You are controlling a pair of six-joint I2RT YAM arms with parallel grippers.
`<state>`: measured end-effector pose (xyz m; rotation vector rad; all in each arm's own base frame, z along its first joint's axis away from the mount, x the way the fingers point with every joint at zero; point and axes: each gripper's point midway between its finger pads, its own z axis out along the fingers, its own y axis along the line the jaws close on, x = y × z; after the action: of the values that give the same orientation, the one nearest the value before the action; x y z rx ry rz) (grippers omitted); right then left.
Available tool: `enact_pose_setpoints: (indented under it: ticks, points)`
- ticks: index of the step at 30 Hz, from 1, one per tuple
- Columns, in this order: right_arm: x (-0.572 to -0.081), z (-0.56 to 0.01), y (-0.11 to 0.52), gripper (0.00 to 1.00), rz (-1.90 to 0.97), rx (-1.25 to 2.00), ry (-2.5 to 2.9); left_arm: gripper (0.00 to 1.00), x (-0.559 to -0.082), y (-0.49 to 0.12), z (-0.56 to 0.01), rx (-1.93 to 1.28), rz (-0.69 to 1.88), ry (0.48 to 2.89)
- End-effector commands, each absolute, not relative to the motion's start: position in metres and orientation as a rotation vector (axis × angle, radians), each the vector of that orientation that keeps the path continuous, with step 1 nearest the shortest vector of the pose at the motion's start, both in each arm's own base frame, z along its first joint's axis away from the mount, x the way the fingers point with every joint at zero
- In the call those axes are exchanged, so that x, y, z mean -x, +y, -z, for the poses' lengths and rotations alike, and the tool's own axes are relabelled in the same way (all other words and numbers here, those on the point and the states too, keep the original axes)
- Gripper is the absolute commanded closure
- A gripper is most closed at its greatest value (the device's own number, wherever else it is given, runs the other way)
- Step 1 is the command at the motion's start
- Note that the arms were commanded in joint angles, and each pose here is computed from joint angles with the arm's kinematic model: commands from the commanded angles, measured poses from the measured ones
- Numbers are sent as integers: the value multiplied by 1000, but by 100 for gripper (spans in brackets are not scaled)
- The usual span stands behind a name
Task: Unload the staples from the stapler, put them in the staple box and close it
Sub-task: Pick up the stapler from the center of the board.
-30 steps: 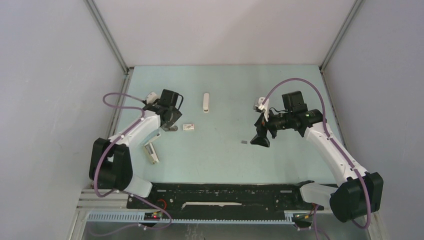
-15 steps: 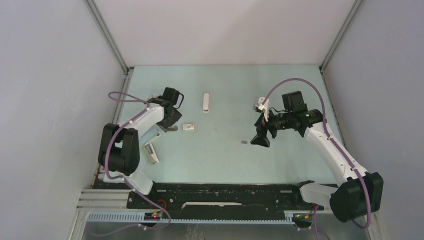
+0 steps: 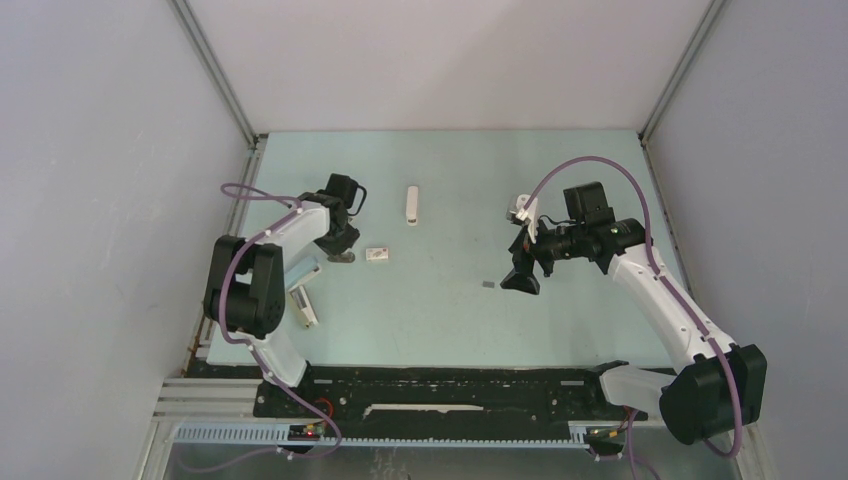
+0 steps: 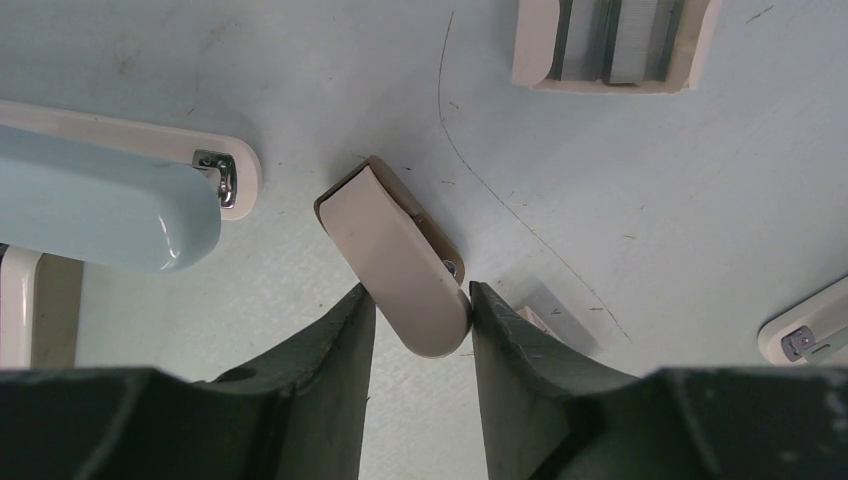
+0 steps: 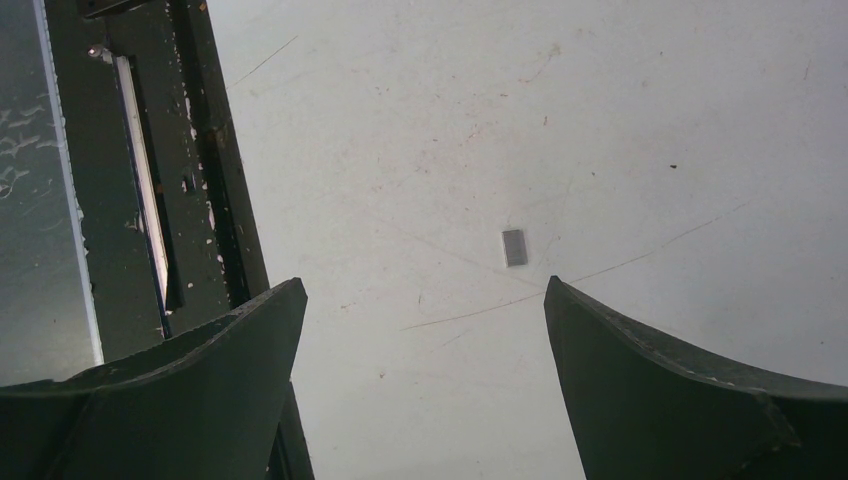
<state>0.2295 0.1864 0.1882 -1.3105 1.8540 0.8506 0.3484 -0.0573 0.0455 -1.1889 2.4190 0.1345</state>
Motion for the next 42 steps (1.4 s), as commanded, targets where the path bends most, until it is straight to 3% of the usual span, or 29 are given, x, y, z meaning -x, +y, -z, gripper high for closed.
enact_pose_setpoints:
  ticks: [1,5,11,18,30,42]
  points:
    - [-228,-195,188,0,-835,1318,1818,56,-363,-56,-59,1194,-110,2380]
    - [-227,-196,188,0,-837,1319,1816,57,-360,-54,-56,1193,-120,2390]
    - [-227,-197,188,0,-838,1321,1813,78,-358,-55,-55,1112,-117,2442]
    - [-226,-197,188,0,-840,1322,1810,88,-347,-59,-48,991,-104,2541]
    - [-225,-196,190,0,-848,1330,1810,97,-313,-73,-56,722,10,2563]
    - [-220,-198,194,0,-889,1337,1794,100,-288,-99,-78,519,117,2521]
